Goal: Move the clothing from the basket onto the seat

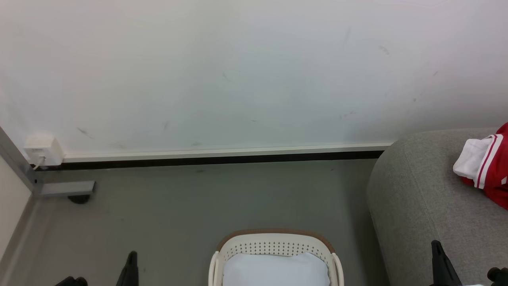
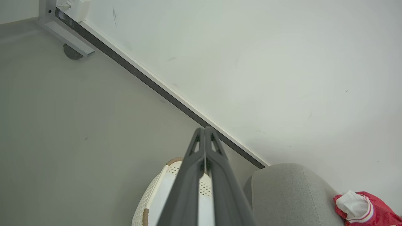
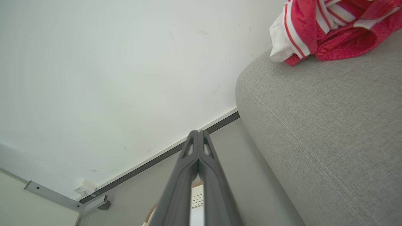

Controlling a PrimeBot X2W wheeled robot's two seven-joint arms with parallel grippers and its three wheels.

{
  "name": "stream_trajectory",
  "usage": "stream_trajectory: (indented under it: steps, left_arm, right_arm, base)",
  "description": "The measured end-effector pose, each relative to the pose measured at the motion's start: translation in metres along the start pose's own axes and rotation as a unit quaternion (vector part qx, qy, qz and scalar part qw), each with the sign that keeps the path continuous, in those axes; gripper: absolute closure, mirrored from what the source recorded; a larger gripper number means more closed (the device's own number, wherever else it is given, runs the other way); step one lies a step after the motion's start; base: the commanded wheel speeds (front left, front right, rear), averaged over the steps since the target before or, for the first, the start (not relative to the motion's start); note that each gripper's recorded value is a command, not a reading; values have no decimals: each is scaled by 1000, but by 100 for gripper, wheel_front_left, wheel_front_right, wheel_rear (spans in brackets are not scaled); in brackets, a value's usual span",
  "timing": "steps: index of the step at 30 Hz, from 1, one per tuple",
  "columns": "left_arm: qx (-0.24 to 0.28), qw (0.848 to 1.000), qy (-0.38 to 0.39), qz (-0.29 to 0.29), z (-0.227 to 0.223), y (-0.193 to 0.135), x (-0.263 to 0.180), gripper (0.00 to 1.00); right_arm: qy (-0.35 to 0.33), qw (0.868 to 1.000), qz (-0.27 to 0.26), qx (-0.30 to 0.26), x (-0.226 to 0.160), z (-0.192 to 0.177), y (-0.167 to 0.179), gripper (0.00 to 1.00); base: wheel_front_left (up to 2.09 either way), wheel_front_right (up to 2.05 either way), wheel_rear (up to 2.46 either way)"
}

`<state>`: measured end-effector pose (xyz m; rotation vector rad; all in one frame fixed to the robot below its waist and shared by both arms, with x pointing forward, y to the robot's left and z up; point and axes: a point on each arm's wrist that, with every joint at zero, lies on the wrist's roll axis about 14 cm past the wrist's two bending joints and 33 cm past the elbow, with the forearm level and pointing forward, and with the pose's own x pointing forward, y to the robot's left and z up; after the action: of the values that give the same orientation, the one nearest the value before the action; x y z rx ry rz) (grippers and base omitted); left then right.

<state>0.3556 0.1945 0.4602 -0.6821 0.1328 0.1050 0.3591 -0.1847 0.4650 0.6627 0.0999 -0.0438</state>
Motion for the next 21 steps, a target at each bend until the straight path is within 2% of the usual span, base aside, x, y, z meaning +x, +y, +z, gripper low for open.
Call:
stream_trajectory:
  steps: [21]
  left_arm:
    - [-136,991,3,-9,9,-6,9,100]
  right_arm:
    - [-7,991,-2,137,8,12,2,100]
  base:
    - [0,0,0]
